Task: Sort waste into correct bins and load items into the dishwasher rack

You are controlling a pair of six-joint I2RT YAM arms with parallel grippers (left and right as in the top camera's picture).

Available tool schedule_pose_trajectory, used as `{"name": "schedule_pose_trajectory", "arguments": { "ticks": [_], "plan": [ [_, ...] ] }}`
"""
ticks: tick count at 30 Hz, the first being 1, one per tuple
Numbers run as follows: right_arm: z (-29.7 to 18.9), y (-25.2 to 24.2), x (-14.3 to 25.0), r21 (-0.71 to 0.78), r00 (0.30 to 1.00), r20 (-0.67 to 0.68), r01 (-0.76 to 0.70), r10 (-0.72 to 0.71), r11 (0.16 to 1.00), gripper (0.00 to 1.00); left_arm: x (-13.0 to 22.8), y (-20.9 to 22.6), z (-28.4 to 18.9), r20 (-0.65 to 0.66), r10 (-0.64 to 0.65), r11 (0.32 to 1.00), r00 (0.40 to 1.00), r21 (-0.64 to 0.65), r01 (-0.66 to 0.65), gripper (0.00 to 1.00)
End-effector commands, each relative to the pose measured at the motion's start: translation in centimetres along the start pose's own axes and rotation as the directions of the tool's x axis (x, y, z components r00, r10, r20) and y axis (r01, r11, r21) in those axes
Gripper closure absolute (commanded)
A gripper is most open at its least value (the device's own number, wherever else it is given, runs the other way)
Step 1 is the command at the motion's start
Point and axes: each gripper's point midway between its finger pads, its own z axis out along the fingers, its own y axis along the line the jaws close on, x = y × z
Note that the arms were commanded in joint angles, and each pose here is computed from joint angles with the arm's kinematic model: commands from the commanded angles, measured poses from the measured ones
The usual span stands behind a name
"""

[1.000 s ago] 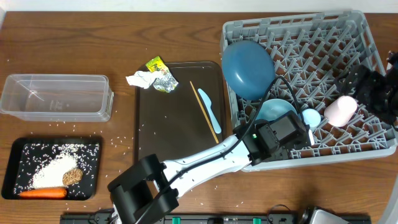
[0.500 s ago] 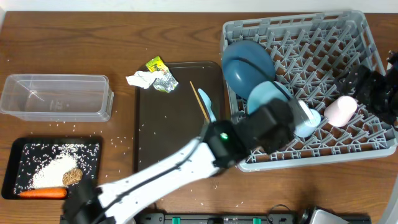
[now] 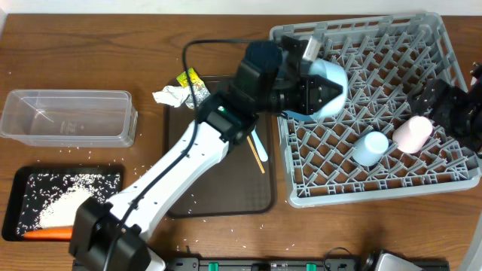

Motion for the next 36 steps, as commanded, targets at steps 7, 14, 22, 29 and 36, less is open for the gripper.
{"name": "schedule_pose_trajectory", "arguments": {
  "ticks": [7,14,22,29,36],
  "plan": [
    [-0.2,-0.3,0.0,0.011,1.0,0.002,0.007,-0.007,1.0,0.01,6.2,1.4,1.1,-0.205,-0.221,0.972,0.954,0.038,0.234,0.94],
    [-0.2,-0.3,0.1,0.012,1.0,-0.001,0.006,-0.006,1.0,0.01,6.3,-1.2,0.7,-0.096,-0.213,0.919,0.972,0.319,0.233,0.94],
    [-0.2,-0.4,0.2,0.013,1.0,-0.005,0.005,-0.005,1.0,0.01,6.8,5.5,-1.8,0.084,-0.445,0.866,0.892,0.294,0.405,0.94],
    [-0.2,-0.5,0.6,0.017,1.0,-0.02,0.001,-0.001,1.0,0.01,6.3,6.3,-1.8,0.13,-0.477,0.857,0.869,0.288,0.427,0.94],
    [-0.2,-0.5,0.6,0.018,1.0,-0.022,0.001,0.0,1.0,0.01,6.6,7.8,-0.9,0.155,-0.504,0.849,0.849,0.27,0.455,0.94]
  ]
}}
